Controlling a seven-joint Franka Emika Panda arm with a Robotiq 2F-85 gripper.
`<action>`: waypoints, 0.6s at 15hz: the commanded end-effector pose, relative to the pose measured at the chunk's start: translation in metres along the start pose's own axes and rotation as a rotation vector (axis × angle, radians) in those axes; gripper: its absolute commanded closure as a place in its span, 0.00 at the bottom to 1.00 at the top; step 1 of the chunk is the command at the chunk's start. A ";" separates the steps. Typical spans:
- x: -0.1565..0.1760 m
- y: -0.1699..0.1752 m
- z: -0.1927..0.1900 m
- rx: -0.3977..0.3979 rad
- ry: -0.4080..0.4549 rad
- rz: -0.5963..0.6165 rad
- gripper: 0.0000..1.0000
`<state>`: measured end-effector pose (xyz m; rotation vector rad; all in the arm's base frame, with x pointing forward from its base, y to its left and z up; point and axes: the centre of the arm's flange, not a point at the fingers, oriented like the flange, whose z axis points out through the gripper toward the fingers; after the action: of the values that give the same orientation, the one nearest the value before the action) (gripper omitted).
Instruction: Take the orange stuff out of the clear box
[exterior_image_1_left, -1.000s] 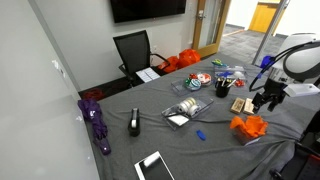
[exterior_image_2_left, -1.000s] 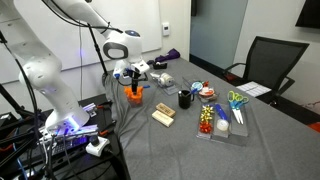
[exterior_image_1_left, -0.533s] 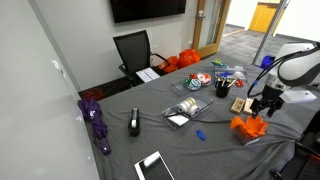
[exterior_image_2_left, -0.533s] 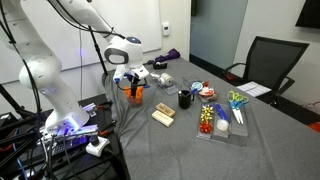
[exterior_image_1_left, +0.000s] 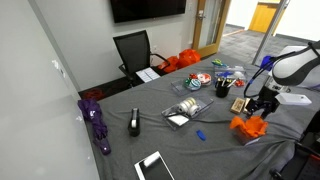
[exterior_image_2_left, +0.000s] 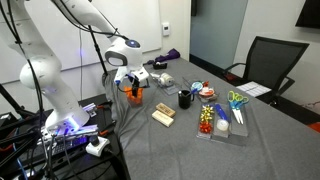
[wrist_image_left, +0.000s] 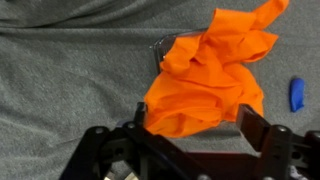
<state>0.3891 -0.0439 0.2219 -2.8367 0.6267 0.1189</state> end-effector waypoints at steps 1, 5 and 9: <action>0.000 0.000 0.018 0.023 0.038 -0.005 0.34; 0.002 -0.001 0.023 0.023 0.047 -0.001 0.69; 0.001 0.000 0.022 0.004 0.028 -0.003 0.98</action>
<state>0.3906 -0.0400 0.2093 -2.8247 0.6460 0.0691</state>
